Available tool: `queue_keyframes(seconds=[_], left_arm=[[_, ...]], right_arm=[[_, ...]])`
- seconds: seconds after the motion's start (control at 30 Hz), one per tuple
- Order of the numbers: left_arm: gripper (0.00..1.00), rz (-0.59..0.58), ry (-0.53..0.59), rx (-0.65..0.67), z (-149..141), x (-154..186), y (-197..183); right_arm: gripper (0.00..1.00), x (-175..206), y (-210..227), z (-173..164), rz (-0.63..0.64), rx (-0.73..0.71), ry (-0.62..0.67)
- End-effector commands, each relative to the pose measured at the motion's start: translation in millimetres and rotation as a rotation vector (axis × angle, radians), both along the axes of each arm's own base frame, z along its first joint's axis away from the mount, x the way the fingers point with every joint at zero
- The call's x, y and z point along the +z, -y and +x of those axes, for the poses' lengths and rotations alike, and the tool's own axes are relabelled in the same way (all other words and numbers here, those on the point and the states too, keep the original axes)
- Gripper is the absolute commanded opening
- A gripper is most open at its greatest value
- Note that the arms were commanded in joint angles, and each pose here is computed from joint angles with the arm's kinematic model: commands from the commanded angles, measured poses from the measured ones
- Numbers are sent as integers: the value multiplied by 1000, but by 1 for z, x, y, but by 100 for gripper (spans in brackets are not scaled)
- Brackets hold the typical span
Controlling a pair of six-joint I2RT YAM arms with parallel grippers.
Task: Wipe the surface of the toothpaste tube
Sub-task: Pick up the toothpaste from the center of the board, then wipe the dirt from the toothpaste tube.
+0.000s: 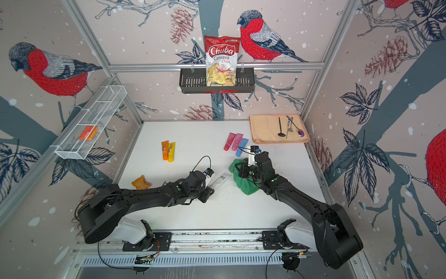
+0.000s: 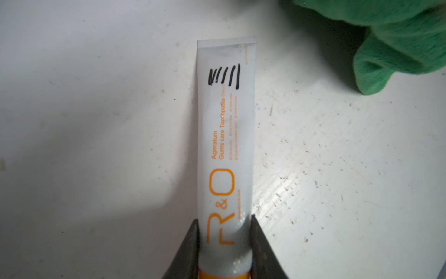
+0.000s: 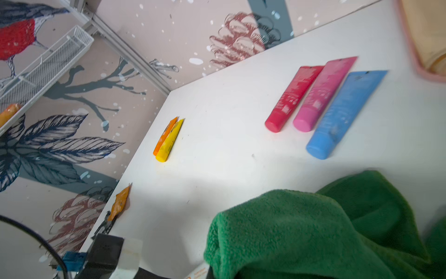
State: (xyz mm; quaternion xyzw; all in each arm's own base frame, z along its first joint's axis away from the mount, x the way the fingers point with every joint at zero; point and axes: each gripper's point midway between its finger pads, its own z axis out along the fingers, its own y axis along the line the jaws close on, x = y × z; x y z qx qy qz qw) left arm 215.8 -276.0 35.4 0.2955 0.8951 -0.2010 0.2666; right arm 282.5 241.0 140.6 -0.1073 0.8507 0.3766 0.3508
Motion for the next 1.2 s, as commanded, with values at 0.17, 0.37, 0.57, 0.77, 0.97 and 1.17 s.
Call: queue_keyframes(seconds=[0.17, 0.37, 0.57, 0.77, 0.97, 1.17], left_arm=[[34, 31, 103, 20, 0, -7, -1], [33, 41, 116, 35, 0, -13, -1], [26, 60, 118, 55, 0, -23, -2], [22, 32, 144, 66, 0, -18, -3], [21, 42, 155, 69, 1, -18, -4], [21, 57, 166, 80, 6, -19, -3]], right_arm=[[1, -34, -61, -14, -10, 182, -89], [1, -68, -91, -36, -77, 269, -163], [0, -107, -86, -50, -277, 255, -217], [0, -140, -17, -20, -546, 49, -246], [0, -144, 25, 5, -646, -50, -266], [0, -123, -38, -28, -460, 170, -224]])
